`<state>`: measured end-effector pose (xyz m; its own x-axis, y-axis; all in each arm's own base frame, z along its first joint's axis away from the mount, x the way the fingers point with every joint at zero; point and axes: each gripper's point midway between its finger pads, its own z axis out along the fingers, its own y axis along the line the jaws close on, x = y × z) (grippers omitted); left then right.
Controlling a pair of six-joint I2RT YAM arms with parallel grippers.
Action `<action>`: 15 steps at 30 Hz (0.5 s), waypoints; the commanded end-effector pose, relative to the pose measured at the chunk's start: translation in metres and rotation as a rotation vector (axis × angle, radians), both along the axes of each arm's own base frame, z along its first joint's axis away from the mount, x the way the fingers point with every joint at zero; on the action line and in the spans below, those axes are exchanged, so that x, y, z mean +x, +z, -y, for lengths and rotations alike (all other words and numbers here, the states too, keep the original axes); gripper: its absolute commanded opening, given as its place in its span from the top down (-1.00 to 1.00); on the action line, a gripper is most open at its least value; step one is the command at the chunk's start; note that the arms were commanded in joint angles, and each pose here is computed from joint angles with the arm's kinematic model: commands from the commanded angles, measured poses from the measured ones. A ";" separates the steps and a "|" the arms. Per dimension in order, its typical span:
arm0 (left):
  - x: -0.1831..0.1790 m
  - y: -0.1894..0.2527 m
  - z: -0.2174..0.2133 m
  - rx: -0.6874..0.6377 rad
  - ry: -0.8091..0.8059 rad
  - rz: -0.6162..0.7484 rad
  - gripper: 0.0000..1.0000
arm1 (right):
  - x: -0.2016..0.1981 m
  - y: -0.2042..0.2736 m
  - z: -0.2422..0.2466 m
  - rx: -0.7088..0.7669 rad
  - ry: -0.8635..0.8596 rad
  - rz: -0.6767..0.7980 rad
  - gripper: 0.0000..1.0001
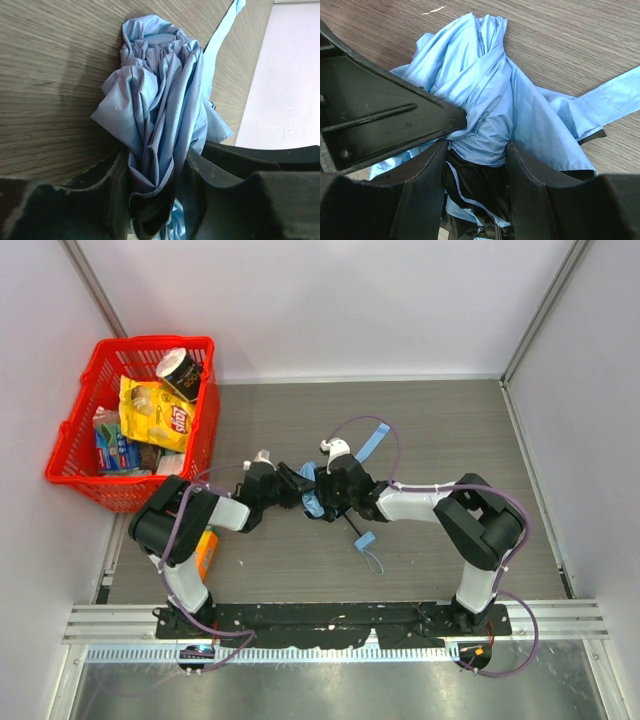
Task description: Put away the umbrella
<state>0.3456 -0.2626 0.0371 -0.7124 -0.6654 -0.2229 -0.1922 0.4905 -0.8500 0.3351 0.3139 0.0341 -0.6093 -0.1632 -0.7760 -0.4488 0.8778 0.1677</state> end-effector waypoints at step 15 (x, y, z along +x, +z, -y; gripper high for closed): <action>-0.021 -0.002 -0.045 0.195 -0.127 -0.079 -0.99 | -0.073 -0.106 0.078 -0.269 0.069 -0.366 0.97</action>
<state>0.3311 -0.2353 0.0559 -0.7829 -0.5517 -0.2875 -0.1222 0.5894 -0.7986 0.3392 0.3128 0.0317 -0.6220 -0.1400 -0.7704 -0.4805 0.8451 0.2344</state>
